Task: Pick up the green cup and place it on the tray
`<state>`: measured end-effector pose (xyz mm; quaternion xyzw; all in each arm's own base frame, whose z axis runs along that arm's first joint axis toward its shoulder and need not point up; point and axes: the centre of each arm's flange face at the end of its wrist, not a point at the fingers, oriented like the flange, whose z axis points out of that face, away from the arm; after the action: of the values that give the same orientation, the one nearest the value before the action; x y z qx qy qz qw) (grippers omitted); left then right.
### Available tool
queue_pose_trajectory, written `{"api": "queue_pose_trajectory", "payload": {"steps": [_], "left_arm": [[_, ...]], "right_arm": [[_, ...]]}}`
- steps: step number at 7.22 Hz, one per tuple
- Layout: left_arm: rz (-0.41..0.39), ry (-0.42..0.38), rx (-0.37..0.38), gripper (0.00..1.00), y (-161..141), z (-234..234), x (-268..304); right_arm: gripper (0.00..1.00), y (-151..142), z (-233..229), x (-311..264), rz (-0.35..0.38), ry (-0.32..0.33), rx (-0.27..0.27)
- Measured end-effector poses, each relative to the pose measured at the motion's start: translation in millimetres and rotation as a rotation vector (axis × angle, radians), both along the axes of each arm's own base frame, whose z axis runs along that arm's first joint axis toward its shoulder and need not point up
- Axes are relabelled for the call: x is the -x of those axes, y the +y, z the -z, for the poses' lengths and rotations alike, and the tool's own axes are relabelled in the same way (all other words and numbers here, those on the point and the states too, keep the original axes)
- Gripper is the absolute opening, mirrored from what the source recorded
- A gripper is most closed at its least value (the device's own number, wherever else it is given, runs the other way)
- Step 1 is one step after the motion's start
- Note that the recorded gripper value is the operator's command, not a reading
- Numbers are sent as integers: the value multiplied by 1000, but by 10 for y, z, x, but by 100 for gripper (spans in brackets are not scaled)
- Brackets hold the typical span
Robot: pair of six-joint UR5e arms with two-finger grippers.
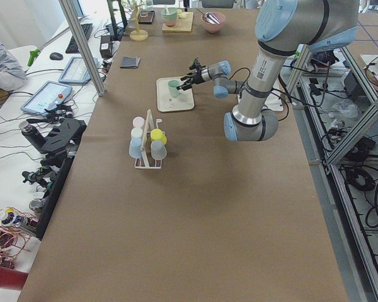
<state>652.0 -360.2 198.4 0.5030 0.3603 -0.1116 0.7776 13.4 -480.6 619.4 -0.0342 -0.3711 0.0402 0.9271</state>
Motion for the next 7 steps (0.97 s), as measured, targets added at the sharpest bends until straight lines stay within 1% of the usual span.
{"api": "queue_pose_trajectory", "payload": {"steps": [1, 2, 3, 5, 6, 7], "left_arm": [[-32, 12, -9, 99, -37, 96, 186], [-77, 16, -23, 99, -144, 199, 455], [-128, 8, -36, 98, -330, 265, 742], [-259, -79, -71, 99, -931, 324, 1329], [-304, -121, -52, 99, -1266, 281, 1625], [-346, -160, -14, 98, -1605, 188, 1955]], "right_arm": [[100, 2, -2, 3, 1, -1, 0], [100, 5, -5, 4, 2, -1, 0], [100, 8, -10, 7, 3, -1, 1], [100, 0, -34, 42, 11, 0, 5], [100, -7, -38, 62, 15, 1, 5], [100, -12, -37, 71, 17, 1, 4]]}}
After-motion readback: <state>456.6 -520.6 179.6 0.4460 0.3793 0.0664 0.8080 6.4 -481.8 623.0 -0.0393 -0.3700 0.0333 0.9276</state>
